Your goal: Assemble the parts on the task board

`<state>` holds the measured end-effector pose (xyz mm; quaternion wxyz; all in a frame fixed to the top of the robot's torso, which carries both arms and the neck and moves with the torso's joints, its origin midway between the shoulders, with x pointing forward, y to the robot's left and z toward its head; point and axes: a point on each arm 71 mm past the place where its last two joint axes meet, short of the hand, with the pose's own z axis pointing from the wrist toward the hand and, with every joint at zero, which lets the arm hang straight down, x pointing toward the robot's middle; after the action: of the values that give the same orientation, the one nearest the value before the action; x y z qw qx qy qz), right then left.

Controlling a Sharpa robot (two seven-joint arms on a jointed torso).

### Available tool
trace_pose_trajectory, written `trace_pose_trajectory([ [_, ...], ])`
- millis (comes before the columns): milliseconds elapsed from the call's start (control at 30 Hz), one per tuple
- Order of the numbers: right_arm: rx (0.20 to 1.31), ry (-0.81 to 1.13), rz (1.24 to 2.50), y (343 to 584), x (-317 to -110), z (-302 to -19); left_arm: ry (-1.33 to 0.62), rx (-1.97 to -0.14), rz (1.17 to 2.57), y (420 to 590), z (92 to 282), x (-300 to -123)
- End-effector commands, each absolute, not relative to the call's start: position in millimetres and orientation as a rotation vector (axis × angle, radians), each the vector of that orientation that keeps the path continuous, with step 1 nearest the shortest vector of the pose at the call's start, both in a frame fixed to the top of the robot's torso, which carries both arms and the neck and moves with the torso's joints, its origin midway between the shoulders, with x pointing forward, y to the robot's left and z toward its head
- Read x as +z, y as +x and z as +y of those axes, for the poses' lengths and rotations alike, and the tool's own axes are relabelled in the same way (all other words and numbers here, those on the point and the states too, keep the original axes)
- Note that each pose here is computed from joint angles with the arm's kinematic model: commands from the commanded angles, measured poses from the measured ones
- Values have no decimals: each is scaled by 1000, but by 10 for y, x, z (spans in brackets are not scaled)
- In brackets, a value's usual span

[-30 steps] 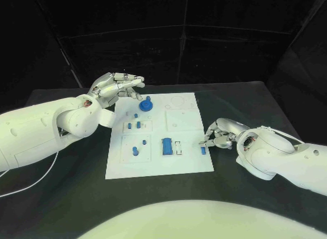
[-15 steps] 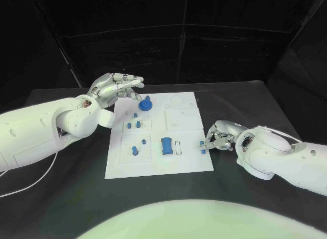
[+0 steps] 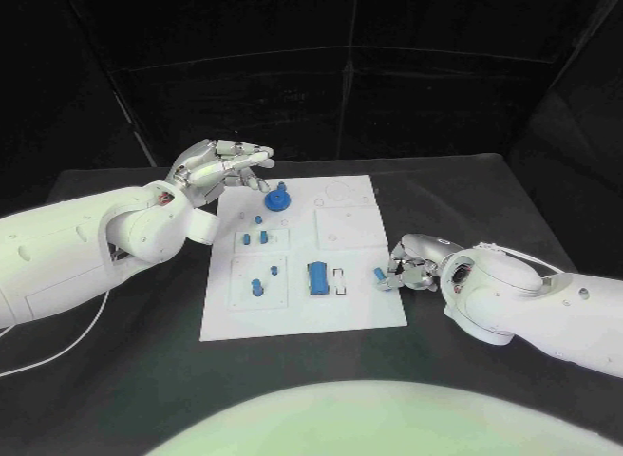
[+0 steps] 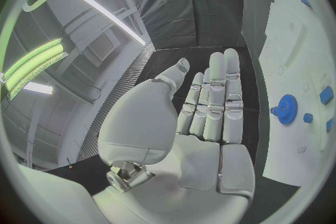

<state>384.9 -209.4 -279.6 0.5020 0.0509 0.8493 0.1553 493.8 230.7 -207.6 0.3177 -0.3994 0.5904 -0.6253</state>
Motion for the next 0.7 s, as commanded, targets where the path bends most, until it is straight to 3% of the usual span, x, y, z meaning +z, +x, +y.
trace_pose_trajectory([
  [33,356,81,2053,3856,-2820,-2082,-1046,-1664,1555,4934,2294,-2062],
  [467,350,51,2031,3889,-2830,-2014,-1046,-1665,1556,4930,2294,-2061],
  [700,500,99,1963,3842,-2735,-1933,-1046,-1666,1559,4931,2289,-2063],
])
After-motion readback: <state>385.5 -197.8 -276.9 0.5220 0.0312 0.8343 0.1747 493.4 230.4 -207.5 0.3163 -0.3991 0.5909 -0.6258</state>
